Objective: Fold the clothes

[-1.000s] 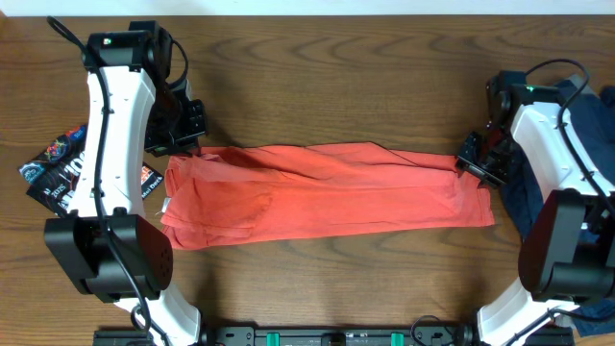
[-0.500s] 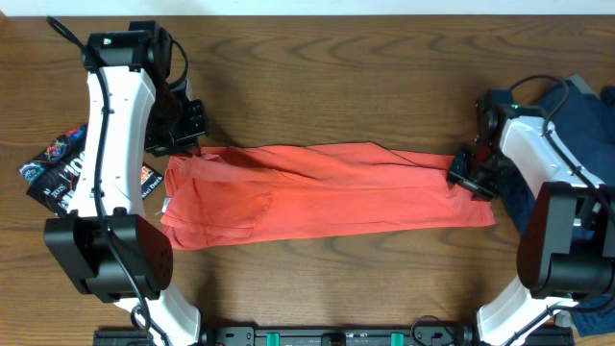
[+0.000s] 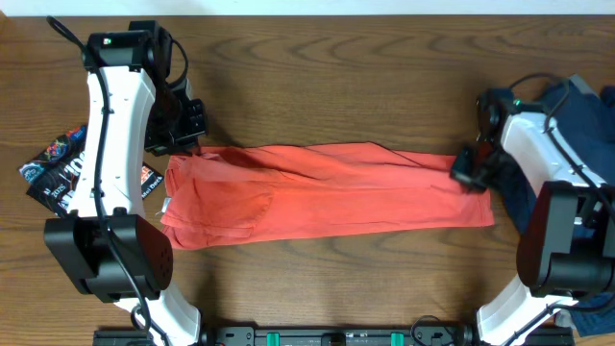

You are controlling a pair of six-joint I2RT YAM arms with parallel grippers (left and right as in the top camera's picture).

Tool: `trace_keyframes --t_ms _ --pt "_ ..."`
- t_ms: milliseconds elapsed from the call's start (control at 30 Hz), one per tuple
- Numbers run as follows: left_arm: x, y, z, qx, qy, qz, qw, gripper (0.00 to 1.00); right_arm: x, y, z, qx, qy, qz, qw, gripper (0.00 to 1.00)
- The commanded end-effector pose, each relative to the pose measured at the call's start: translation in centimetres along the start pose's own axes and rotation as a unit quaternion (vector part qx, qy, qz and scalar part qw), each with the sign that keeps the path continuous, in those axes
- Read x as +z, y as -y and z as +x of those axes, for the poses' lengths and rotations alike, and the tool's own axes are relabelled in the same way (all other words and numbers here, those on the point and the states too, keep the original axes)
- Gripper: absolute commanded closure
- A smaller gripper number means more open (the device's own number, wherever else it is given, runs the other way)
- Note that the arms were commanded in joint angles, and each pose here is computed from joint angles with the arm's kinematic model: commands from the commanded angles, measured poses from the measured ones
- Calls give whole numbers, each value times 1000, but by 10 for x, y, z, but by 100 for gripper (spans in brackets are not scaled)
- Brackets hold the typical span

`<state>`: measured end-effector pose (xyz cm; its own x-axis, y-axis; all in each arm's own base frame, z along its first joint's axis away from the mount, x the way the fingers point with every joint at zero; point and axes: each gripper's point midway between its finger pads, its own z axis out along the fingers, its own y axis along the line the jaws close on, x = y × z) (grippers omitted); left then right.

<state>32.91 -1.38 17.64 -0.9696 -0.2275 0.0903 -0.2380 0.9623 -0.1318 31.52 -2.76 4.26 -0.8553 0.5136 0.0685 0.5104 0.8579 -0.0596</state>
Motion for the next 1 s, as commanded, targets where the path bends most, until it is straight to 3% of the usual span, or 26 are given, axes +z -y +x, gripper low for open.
trace_keyframes --t_ms 0,233,400,500,800,967 --pt "-5 -3 -11 10 21 -2 1000 94 -44 -3 -48 -16 82 -13 996 99" --pt "-48 -12 -73 -29 162 28 986 94 -116 -22 -122 -46 234 -67 969 99" --pt "-70 -11 -97 -56 214 97 970 94 -120 -26 -132 -54 255 -72 963 99" --pt "-70 -10 -92 -62 201 121 970 94 -119 -26 -132 -54 255 -71 963 99" --pt "-51 -17 -37 -54 87 101 990 94 -111 -7 -122 -59 235 -19 970 99" --pt "-40 -35 2 -57 8 45 997 94 -100 19 -100 -58 186 43 980 99"
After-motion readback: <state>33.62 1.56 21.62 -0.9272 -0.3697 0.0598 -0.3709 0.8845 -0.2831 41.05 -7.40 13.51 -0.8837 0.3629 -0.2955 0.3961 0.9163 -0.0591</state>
